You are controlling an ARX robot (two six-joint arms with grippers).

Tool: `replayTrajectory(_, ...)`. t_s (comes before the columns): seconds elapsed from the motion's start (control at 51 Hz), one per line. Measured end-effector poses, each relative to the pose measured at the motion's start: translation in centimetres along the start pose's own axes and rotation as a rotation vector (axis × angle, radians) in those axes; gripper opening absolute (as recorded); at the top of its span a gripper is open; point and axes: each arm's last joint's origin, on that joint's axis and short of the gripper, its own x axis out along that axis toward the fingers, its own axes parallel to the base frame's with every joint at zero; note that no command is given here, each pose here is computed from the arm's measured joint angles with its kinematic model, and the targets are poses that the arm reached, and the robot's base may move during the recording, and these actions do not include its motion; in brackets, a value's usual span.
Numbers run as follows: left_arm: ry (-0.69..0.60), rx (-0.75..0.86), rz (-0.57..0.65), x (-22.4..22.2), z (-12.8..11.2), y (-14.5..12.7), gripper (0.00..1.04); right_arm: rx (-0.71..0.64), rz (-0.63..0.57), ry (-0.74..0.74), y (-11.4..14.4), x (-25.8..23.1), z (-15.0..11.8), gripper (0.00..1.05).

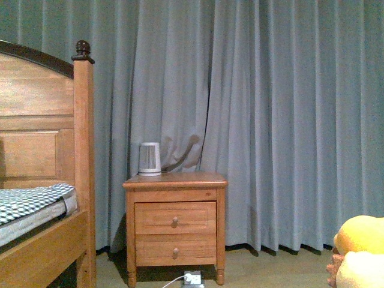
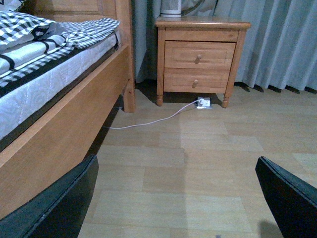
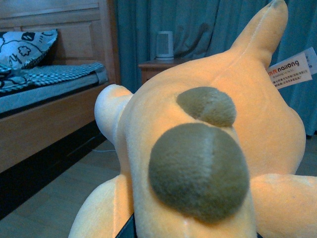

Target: Put away toys

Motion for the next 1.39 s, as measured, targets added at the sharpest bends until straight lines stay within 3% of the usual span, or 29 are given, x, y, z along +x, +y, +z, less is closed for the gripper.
replayTrajectory(1.391,-0.001,0.0,0.0,0.0,0.01,0.0,0.99,0.0,-0.001,0.0,0.0,0.0,0.0,0.09)
